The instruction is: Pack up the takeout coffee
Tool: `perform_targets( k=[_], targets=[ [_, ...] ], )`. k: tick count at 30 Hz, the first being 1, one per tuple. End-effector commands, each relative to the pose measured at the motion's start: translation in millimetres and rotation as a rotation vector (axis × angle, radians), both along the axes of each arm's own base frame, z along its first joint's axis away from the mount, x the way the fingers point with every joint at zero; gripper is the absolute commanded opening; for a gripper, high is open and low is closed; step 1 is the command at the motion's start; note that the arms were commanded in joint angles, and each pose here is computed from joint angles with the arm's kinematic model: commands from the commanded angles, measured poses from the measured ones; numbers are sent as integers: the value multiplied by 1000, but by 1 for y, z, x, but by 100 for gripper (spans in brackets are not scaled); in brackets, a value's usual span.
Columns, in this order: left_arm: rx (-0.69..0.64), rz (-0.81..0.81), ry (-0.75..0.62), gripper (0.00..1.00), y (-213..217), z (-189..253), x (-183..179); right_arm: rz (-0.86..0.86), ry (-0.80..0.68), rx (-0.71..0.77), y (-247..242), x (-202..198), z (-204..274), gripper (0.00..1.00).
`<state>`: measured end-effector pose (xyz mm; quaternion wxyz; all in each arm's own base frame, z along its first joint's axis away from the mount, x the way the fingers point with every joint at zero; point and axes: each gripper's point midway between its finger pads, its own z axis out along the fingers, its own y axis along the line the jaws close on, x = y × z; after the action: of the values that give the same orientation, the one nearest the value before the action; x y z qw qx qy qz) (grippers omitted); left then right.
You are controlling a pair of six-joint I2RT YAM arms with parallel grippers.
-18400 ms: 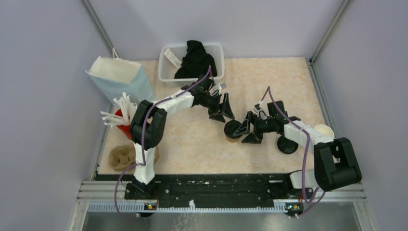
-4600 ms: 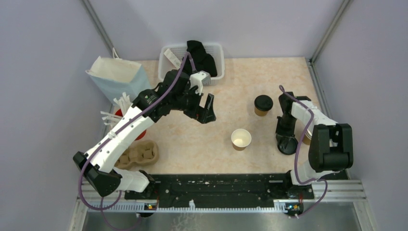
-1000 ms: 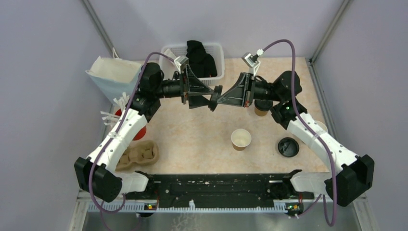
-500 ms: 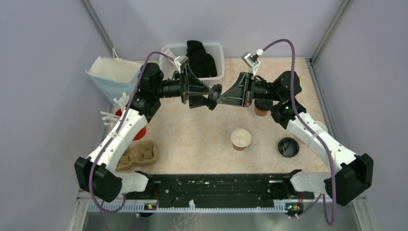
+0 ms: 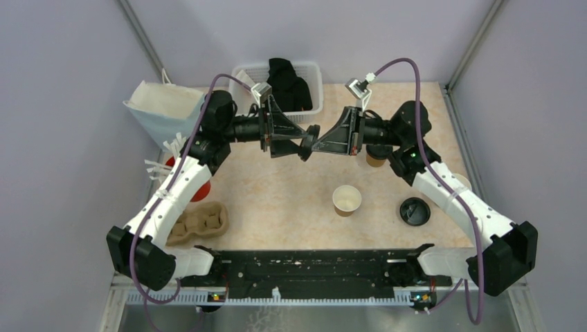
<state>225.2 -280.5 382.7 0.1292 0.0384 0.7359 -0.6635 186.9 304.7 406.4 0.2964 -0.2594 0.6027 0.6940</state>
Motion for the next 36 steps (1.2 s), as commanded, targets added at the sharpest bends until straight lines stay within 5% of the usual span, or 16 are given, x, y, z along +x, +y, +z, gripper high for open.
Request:
perform_targets(
  k=[1, 31, 36],
  targets=[
    [-38, -39, -42, 98, -1, 16, -7, 5, -87, 47, -1, -9, 20, 0],
    [-22, 30, -49, 98, 1, 12, 0, -34, -56, 11, -7, -13, 4, 0],
    [57, 127, -133, 98, 9, 3, 13, -103, -10, -37, -7, -3, -7, 0]
  ],
)
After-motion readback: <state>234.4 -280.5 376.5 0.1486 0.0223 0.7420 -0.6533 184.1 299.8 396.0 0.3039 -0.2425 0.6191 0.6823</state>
